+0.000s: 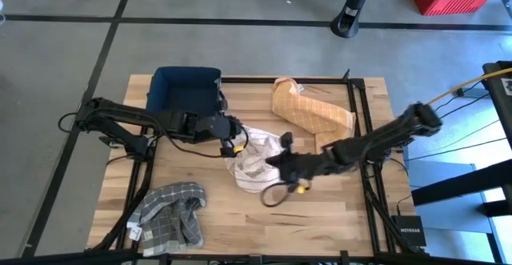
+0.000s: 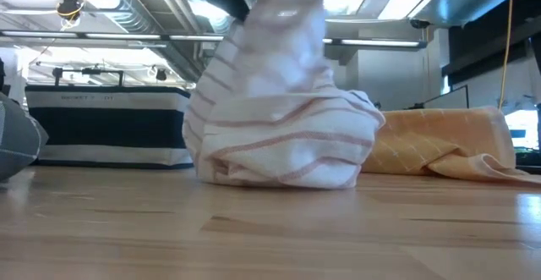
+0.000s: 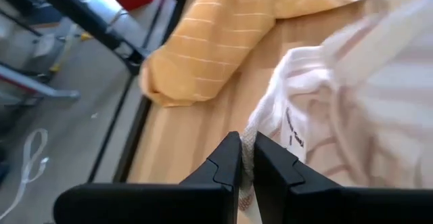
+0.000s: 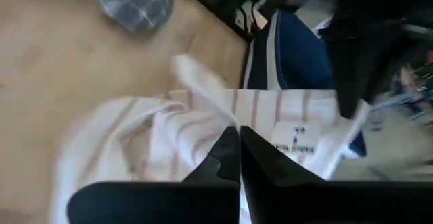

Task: Fold towel
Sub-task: Fold the white towel

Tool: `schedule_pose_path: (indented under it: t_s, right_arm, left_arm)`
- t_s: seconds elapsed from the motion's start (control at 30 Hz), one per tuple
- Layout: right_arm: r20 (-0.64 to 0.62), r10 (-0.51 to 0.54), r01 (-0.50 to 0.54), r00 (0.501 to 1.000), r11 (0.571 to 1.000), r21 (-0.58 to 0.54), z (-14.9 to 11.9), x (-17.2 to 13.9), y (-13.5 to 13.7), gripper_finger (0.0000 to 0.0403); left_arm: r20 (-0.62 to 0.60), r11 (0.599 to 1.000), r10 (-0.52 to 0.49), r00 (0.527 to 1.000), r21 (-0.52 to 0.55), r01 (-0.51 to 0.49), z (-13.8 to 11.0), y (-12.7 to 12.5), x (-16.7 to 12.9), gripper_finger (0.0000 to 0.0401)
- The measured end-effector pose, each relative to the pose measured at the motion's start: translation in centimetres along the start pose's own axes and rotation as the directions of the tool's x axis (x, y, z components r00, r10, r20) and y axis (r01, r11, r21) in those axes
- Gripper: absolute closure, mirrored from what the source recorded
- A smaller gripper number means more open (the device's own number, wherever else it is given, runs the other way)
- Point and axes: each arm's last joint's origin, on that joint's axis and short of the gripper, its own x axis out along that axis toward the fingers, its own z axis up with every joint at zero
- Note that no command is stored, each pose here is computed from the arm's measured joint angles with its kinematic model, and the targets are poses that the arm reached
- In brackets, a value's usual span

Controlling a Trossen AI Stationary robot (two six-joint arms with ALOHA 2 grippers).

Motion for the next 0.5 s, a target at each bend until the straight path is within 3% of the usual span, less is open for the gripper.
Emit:
schedule_pose_path:
  t_s: [0.1,0.17,0.3,0.37,0.5]
  right_arm:
    - [0.078,0.115,-0.123,0.99,0.987,0.105,0.3,-4.0,-0.8,0.04]
    - [0.13,0.208,-0.231,0.969,0.952,0.202,0.1,-6.3,-1.4,0.04]
    - [0.167,0.396,-0.429,0.903,0.806,0.408,-1.0,-9.8,-2.0,0.0401]
    - [0.141,0.461,-0.464,0.876,0.728,0.504,-1.9,-11.0,-2.3,0.0401]
    - [0.019,0.518,-0.403,0.855,0.642,0.652,-3.7,-12.4,-2.3,0.0401]
  left_arm:
    - [0.001,0.998,0.062,0.998,0.005,-0.062,0.1,0.1,-0.3,0.038]
    - [0.007,0.994,0.107,0.994,0.004,-0.107,0.2,0.2,-0.5,0.038]
    - [0.045,0.982,0.188,0.981,0.005,-0.188,0.7,0.6,-1.0,0.038]
    - [0.077,0.968,0.253,0.964,-0.009,-0.253,1.2,1.1,-1.5,0.038]
    - [0.159,0.916,0.4,0.903,-0.038,-0.4,2.4,2.4,-3.1,0.038]
